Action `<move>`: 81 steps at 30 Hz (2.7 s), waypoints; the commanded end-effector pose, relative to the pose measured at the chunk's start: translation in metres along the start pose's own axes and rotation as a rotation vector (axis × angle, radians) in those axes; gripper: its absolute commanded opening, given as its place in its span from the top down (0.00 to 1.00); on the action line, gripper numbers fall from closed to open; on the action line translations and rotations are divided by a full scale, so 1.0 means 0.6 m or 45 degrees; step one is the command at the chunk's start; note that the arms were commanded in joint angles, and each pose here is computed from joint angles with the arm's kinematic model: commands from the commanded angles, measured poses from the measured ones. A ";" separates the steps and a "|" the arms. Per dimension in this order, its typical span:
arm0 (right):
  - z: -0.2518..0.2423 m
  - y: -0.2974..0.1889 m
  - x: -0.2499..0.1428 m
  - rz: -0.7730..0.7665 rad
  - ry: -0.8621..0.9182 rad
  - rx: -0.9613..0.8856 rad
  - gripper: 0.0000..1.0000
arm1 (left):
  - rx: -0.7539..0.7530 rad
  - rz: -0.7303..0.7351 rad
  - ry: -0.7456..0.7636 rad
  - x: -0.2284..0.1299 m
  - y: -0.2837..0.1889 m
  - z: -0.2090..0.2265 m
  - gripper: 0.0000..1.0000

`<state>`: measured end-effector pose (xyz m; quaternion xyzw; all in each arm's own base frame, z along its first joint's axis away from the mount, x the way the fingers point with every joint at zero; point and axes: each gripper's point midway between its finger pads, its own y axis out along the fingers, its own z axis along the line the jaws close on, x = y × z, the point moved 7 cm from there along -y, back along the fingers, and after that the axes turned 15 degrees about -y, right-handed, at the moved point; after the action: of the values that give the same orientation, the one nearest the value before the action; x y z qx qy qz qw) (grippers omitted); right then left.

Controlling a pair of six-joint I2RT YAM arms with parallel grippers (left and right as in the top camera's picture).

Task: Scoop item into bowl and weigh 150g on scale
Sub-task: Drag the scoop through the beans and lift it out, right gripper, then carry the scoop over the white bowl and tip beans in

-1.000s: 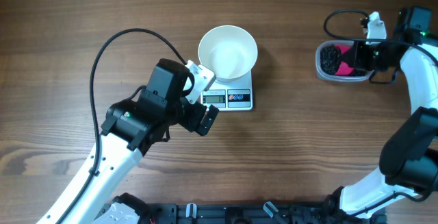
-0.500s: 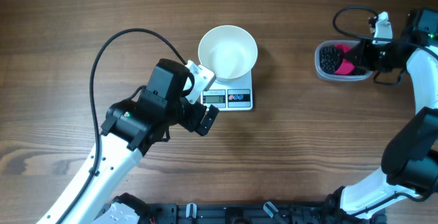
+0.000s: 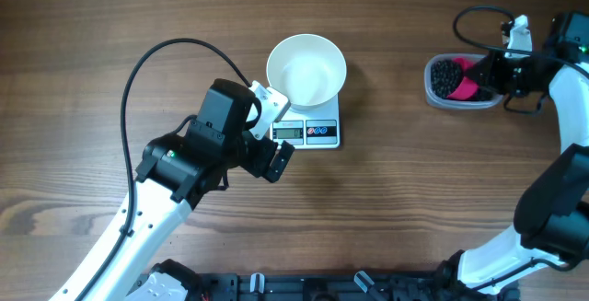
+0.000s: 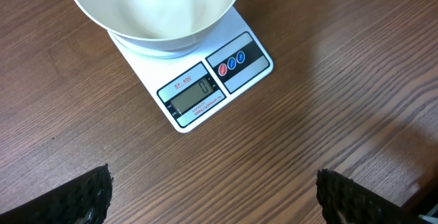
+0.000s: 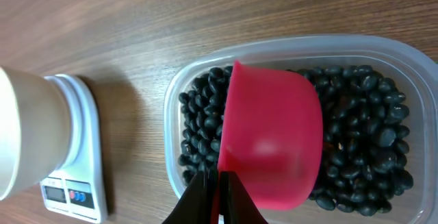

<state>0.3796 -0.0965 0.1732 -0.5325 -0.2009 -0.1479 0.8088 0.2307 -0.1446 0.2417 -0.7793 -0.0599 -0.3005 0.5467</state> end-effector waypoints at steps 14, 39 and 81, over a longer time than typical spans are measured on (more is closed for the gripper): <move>-0.005 -0.032 0.011 -0.133 0.028 0.167 0.96 | -0.020 -0.028 0.017 0.006 -0.010 -0.002 0.00; 0.018 -0.105 0.019 -0.469 0.069 0.723 0.96 | -0.020 -0.028 0.017 0.006 -0.010 -0.002 0.00; 0.473 0.036 0.078 -0.364 -1.160 0.293 0.96 | -0.020 -0.028 0.017 0.006 -0.010 -0.002 0.00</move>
<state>0.3854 0.1655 0.2675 -0.3885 -0.5926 0.0077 0.7056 0.2307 -0.1447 0.2417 -0.7793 -0.0597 -0.3006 0.5466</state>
